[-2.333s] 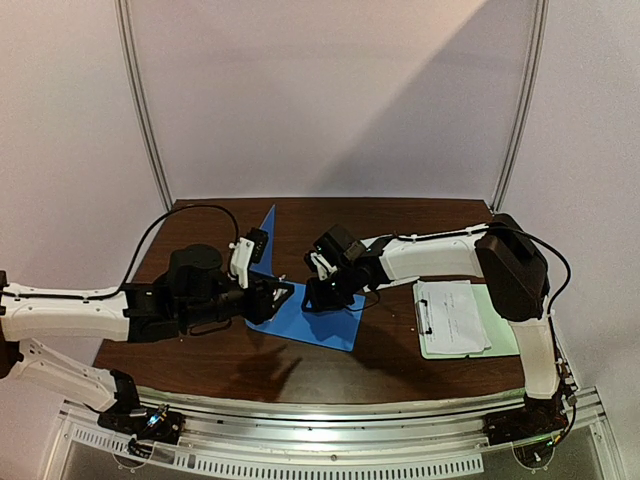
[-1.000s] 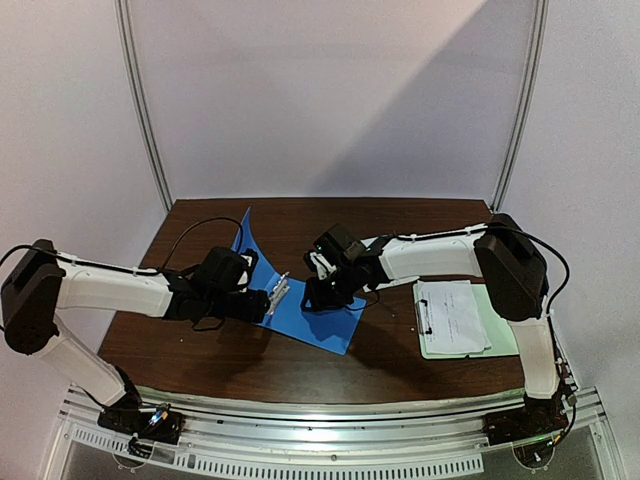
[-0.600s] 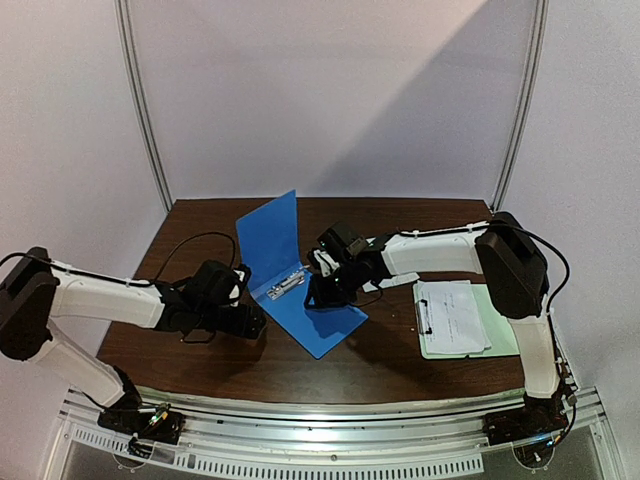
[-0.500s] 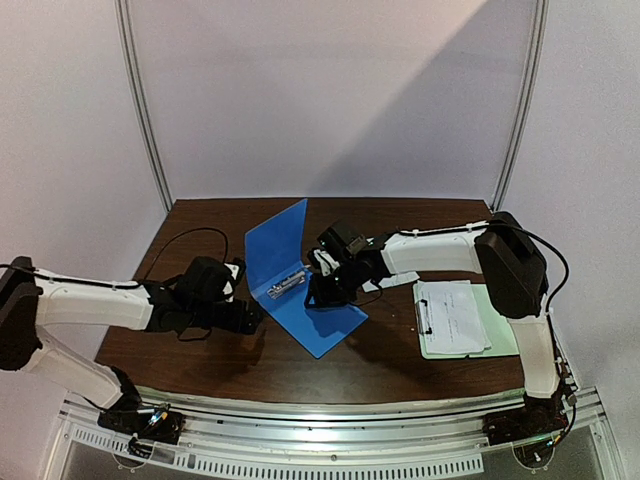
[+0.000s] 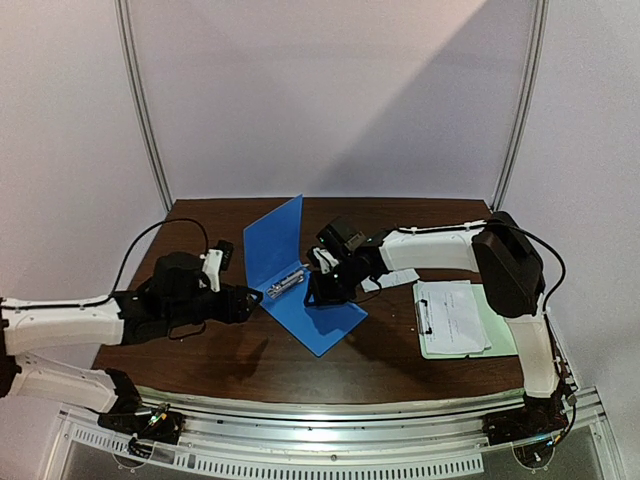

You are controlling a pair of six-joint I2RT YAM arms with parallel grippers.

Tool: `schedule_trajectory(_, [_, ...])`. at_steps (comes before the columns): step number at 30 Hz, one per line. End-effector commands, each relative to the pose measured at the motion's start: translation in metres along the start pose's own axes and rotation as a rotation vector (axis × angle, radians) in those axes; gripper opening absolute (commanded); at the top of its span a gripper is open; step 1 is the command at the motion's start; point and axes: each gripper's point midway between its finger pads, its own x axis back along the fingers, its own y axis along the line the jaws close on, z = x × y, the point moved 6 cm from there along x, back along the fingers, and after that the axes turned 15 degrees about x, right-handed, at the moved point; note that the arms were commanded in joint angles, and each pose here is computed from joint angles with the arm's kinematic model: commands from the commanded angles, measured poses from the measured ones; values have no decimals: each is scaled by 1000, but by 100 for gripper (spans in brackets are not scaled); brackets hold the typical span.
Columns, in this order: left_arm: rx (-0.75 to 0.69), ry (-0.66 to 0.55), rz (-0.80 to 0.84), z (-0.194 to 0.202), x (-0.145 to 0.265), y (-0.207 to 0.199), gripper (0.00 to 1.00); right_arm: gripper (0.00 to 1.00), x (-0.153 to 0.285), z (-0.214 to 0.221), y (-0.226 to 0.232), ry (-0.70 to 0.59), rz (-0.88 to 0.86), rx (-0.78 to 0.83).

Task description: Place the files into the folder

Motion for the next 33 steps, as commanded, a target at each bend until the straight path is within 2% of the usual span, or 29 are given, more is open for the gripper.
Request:
schedule_trajectory(1, [6, -201, 152, -18, 46, -13, 71, 30, -19, 20, -23, 94, 61, -34])
schedule_trajectory(4, [-61, -262, 242, -22, 70, -23, 73, 30, -21, 20, -24, 96, 56, -37])
schedule_trajectory(7, [-145, -222, 264, -18, 69, -35, 74, 30, -22, 20, -25, 97, 56, -38])
schedule_trajectory(12, [-264, -104, 235, -2, 36, -66, 70, 30, -22, 21, -26, 105, 65, -42])
schedule_trajectory(17, [-321, -58, 144, -7, -1, -86, 70, 30, -24, 26, -28, 120, 71, -44])
schedule_trajectory(21, [-355, -67, 78, -20, -23, -99, 70, 30, -27, 34, -31, 138, 68, -54])
schedule_trajectory(27, [-396, -78, -87, -34, -55, -88, 68, 29, -30, 46, -35, 165, 71, -62])
schedule_trajectory(33, [-346, -75, -274, -64, -75, -44, 69, 29, -31, 61, -40, 196, 78, -71])
